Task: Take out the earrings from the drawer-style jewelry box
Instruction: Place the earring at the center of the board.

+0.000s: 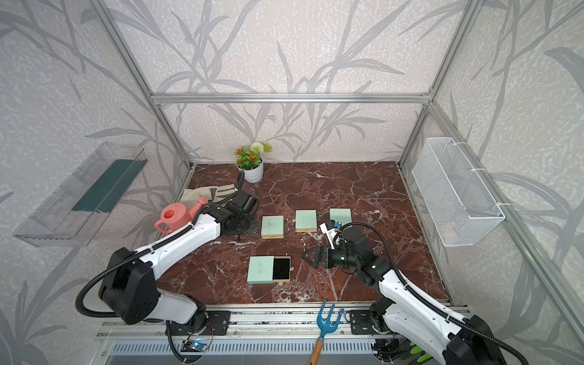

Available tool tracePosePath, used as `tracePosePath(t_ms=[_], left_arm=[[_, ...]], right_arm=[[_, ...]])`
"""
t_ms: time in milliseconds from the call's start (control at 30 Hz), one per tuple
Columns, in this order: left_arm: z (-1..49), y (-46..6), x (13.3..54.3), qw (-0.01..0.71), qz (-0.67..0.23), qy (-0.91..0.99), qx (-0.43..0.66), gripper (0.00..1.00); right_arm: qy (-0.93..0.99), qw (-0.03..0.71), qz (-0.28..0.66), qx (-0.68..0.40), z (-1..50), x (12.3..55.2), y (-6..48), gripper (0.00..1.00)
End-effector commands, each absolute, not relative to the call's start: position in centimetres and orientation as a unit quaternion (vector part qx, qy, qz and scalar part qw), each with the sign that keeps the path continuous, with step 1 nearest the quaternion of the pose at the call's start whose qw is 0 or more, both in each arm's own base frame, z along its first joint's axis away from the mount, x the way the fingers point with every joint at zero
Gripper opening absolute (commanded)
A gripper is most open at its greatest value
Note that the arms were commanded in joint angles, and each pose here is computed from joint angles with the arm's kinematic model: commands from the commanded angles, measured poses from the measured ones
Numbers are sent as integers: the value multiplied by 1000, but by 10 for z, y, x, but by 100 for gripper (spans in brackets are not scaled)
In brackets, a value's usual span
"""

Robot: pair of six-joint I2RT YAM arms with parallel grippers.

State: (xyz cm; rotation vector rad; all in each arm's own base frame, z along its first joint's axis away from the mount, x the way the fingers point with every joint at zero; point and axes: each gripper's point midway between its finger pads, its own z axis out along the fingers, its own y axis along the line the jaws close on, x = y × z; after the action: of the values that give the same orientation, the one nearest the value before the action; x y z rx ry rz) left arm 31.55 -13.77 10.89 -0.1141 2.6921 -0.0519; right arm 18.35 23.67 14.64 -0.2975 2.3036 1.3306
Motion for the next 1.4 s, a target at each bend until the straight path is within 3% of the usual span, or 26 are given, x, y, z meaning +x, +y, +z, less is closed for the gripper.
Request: tracePosePath(t_ms=[0, 333, 833, 1200, 1367], left_arm=[[109, -139, 333, 233, -19, 971, -59, 14], [62, -141, 347, 193, -4, 979, -66, 13], [30, -138, 351, 163, 2, 984, -72, 15], [29, -139, 351, 160, -5, 984, -73, 20], [56, -139, 346, 183, -27, 979, -83, 20]], right_arm=[[823, 238, 503, -116, 154, 183, 242, 99], [831, 232, 493, -114, 146, 179, 237, 99], [834, 230, 489, -110, 143, 180, 237, 99], [838, 228, 485, -106, 139, 181, 236, 99], [853, 230, 458, -103, 132, 184, 230, 99]])
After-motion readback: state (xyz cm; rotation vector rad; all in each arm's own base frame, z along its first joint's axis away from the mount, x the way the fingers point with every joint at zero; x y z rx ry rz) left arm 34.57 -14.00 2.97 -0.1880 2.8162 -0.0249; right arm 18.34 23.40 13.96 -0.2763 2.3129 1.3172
